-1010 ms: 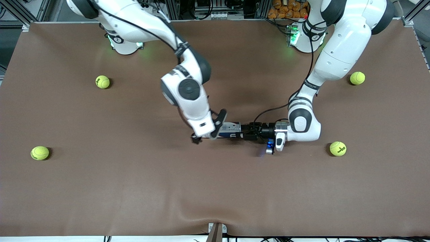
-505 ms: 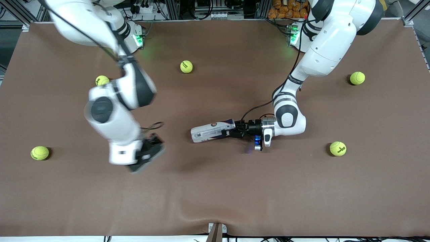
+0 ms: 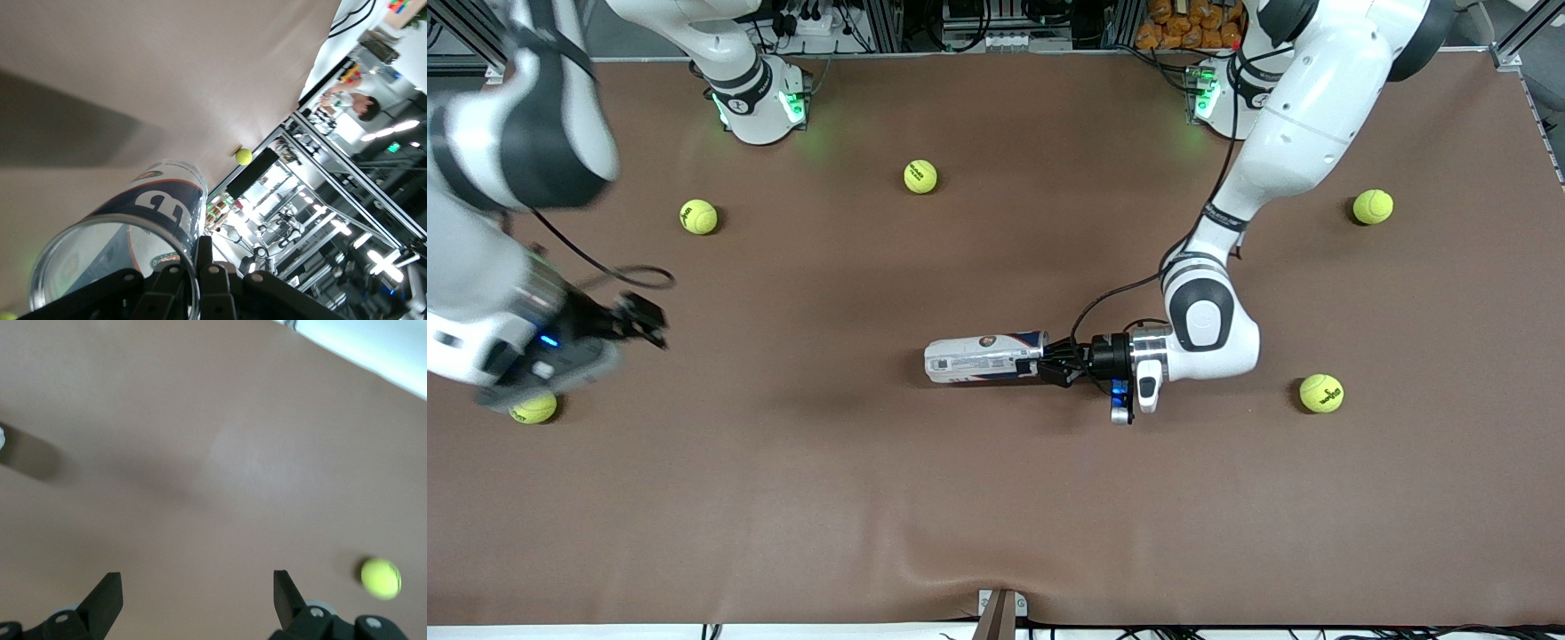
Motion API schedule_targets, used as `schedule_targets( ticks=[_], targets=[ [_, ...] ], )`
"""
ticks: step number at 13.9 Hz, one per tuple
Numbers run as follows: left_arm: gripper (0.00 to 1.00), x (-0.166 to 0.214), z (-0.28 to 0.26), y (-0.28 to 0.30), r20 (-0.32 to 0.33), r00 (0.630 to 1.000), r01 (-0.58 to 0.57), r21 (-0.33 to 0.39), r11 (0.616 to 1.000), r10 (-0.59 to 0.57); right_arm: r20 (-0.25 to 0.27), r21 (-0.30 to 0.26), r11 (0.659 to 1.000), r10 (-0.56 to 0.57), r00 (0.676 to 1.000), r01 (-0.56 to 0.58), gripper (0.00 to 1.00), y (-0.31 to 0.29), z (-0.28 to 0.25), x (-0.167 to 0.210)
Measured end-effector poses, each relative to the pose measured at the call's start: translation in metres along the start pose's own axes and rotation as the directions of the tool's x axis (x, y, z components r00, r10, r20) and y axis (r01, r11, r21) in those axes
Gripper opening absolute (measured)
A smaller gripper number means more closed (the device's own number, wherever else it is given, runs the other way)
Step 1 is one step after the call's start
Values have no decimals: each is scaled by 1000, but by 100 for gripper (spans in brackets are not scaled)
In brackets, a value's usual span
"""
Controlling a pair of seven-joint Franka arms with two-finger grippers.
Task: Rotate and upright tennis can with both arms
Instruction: 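Release the can with the right gripper and withdraw it to rest, then rotate the held can upright with the left gripper above the table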
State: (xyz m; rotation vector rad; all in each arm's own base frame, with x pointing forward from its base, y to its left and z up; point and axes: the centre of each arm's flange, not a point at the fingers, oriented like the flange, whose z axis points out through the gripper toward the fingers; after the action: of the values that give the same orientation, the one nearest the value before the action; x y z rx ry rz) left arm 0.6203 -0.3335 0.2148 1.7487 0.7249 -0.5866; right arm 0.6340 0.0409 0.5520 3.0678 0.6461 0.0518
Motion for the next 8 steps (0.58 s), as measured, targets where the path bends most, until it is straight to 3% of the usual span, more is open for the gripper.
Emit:
schedule_targets(
  ticks=[4, 8],
  targets=[
    [3, -44, -16, 77, -78, 991, 115, 138, 984, -105, 61, 59, 979, 192, 980, -195, 100, 32, -43, -57],
    [3, -75, -7, 110, -193, 964, 226, 236, 945, -182, 123, 62, 930, 353, 928, -362, 100, 27, -82, -98]
  ],
)
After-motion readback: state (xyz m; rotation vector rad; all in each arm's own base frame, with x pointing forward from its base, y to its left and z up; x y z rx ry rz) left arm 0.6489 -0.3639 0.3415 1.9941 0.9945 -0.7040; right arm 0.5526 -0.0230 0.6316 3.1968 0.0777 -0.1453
